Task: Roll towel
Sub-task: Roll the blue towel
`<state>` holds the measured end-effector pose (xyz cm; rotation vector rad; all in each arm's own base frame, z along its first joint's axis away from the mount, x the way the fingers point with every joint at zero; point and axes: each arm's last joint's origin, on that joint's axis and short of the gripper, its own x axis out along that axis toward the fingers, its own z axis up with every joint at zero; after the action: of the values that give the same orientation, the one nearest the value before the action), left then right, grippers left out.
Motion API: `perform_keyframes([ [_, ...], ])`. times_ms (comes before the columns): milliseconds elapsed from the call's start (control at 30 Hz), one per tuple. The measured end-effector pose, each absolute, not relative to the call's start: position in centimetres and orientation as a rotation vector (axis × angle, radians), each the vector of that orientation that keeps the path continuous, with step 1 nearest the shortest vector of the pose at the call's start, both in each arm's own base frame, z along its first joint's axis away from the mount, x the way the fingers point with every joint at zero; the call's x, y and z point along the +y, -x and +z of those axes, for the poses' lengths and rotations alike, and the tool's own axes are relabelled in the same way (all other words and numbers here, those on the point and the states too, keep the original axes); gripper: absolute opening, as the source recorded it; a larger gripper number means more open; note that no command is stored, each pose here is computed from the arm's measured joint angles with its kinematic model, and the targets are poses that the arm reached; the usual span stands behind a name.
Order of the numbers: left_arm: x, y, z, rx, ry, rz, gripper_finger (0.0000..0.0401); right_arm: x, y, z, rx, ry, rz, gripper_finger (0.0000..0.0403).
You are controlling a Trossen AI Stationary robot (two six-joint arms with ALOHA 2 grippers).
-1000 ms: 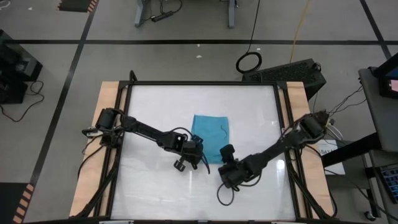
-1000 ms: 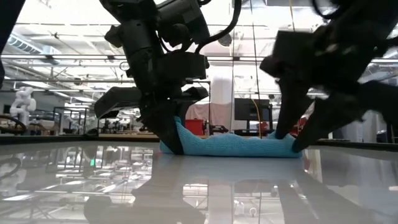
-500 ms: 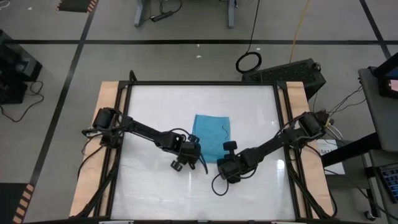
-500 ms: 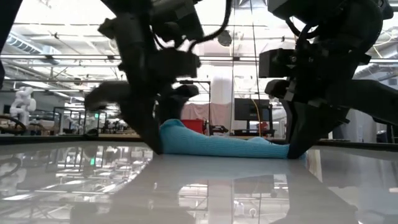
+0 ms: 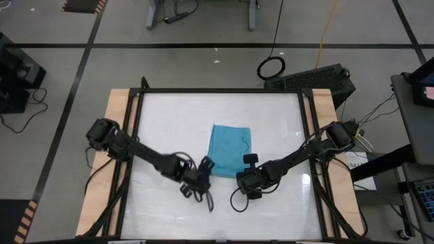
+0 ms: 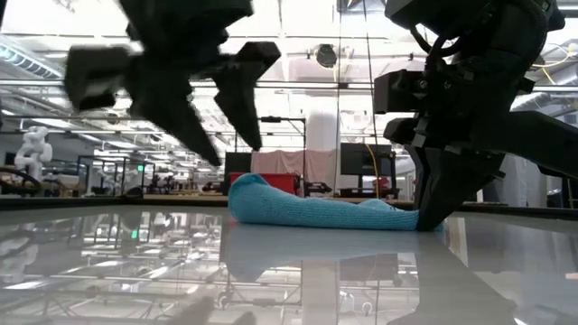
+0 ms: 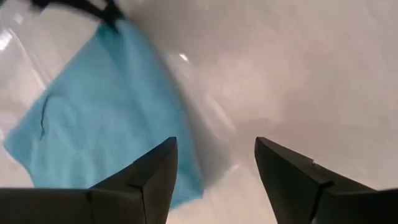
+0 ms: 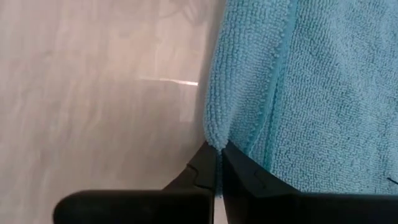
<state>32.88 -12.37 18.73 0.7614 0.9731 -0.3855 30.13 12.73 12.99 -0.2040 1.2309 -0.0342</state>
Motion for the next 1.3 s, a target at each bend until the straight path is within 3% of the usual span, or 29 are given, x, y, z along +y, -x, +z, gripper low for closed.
perform_keyframes([
  [333,-12.4,-33.0,14.3,0.972,-0.960,-0.310,0.0221,12.8,-30.2,12.9,1.225,0.198,-0.032,0.0002],
  [833,-9.6,-32.9,13.0,0.994,-0.815,-0.352,0.0217,12.9,-30.4,13.0,1.206,0.178,-0.029,0.0002],
  [1000,-8.6,-32.7,12.3,0.989,-0.756,-0.394,0.0170,13.0,-30.4,13.0,1.195,0.161,-0.035,0.0002],
  [1300,-7.3,-32.7,11.8,0.987,-0.667,-0.479,0.0023,13.1,-30.6,13.0,1.180,0.149,-0.033,0.0002],
])
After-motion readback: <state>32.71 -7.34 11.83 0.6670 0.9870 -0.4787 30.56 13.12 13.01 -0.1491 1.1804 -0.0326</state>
